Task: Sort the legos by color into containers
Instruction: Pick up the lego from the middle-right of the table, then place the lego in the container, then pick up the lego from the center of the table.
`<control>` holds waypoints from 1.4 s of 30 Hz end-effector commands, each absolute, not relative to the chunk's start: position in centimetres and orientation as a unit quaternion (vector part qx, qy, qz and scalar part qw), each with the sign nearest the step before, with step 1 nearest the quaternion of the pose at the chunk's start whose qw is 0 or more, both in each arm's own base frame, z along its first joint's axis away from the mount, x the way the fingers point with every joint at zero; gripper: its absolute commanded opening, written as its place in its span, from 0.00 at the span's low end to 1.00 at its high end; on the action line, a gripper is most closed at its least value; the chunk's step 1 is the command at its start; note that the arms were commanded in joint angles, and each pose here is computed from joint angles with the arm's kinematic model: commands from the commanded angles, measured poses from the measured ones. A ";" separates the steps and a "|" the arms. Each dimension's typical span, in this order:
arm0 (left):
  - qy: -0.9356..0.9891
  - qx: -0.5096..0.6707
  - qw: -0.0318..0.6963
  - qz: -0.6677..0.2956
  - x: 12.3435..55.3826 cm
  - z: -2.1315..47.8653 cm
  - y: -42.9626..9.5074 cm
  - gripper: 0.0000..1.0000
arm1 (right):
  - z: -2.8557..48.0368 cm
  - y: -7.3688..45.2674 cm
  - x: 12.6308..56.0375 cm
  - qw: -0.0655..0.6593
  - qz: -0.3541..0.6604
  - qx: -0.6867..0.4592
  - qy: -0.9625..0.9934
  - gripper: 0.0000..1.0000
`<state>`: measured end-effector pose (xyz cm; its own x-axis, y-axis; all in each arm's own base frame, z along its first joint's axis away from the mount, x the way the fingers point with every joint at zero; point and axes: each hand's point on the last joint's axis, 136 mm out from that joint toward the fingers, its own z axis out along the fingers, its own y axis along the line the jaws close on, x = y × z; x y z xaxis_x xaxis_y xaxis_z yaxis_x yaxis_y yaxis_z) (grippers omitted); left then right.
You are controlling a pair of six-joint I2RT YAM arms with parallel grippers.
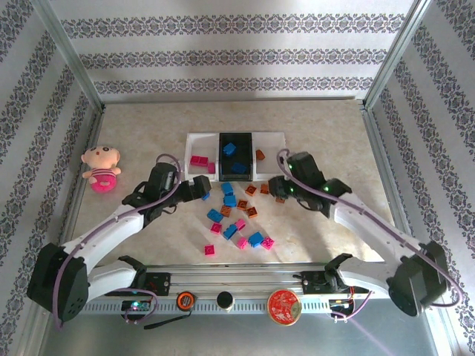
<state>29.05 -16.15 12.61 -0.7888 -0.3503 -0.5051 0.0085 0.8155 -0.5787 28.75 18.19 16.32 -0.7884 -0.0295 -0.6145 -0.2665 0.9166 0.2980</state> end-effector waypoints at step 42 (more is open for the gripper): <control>0.903 -0.102 0.312 -0.276 25.7 10.4 -14.4 1.00 | 6.0 14.8 28.7 0.259 0.157 0.022 0.953 0.68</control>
